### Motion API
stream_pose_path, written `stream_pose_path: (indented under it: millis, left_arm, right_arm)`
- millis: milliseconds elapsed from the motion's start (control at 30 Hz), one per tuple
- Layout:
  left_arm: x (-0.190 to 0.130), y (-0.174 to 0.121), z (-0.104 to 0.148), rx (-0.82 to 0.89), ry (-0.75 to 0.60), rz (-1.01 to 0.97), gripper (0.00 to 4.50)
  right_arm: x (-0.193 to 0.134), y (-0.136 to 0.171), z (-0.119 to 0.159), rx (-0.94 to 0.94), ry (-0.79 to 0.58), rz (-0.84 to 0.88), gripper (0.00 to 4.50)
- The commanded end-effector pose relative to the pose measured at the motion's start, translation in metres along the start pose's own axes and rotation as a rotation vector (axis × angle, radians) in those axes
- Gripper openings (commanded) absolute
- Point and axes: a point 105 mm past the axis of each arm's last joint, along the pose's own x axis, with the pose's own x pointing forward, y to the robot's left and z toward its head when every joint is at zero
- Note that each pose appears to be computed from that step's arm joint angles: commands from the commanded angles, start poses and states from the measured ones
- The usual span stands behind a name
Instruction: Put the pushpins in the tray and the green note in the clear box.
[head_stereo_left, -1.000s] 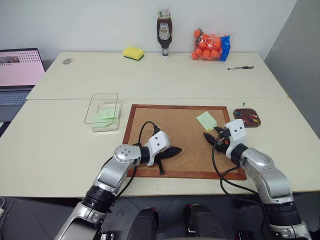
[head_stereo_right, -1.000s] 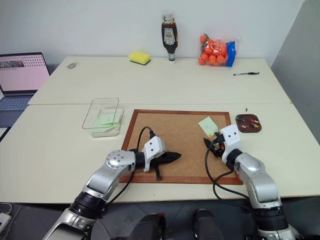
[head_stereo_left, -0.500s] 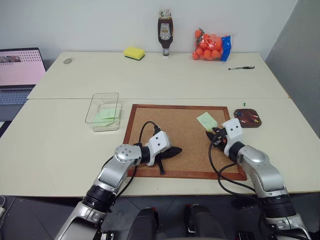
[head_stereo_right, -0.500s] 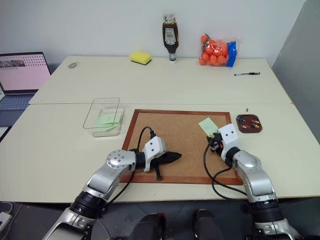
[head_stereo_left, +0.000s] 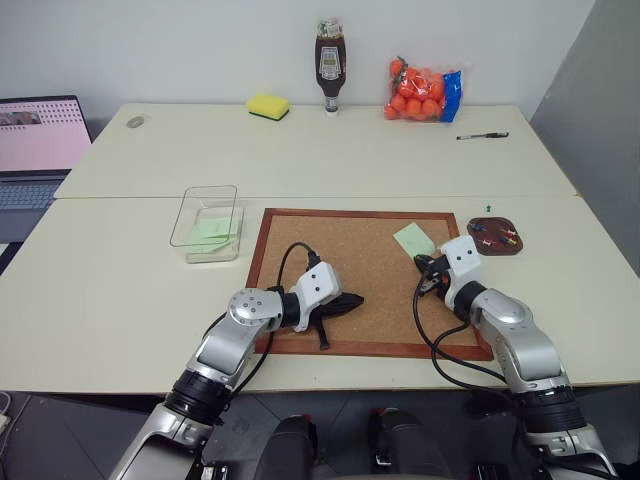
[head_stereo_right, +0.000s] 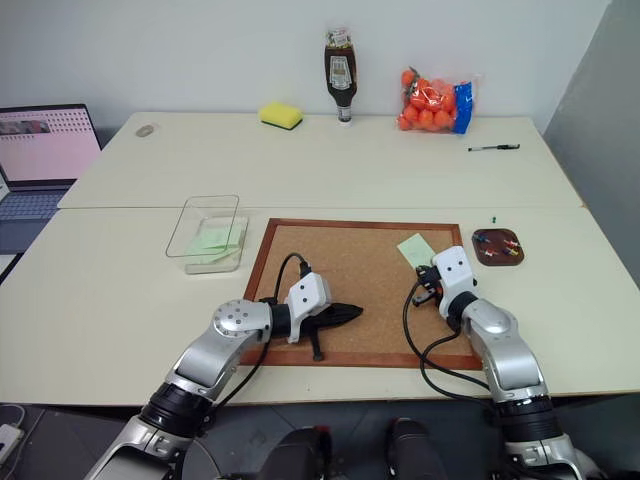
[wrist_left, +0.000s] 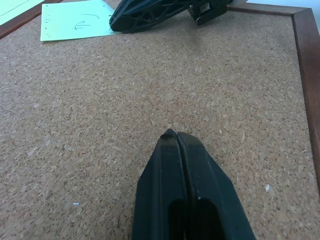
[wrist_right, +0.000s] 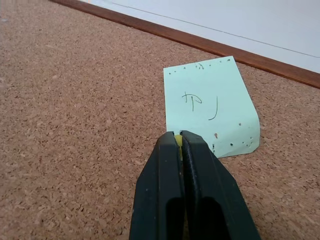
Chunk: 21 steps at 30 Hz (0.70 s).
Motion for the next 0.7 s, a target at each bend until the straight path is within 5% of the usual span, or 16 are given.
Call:
stream_pose_path:
  millis: [33,300,467,700]
  left_arm:
    - [0.0,-0.008,-0.019,-0.036,0.067,-0.023,0.0]
    - [0.001,0.002,-0.013,-0.039,0.038,0.033,0.0]
    - [-0.005,0.04,0.022,-0.053,-0.098,0.196,0.0]
    - [-0.022,0.067,0.075,0.049,-0.266,0.245,1.36]
  right_arm:
    - [-0.008,0.006,0.06,-0.054,-0.237,0.019,0.05]
    - [-0.015,0.011,0.076,-0.078,-0.27,0.043,0.05]
    - [-0.017,0.017,0.079,-0.079,-0.268,0.067,0.05]
    - [-0.016,0.026,0.082,-0.05,-0.245,0.095,0.0]
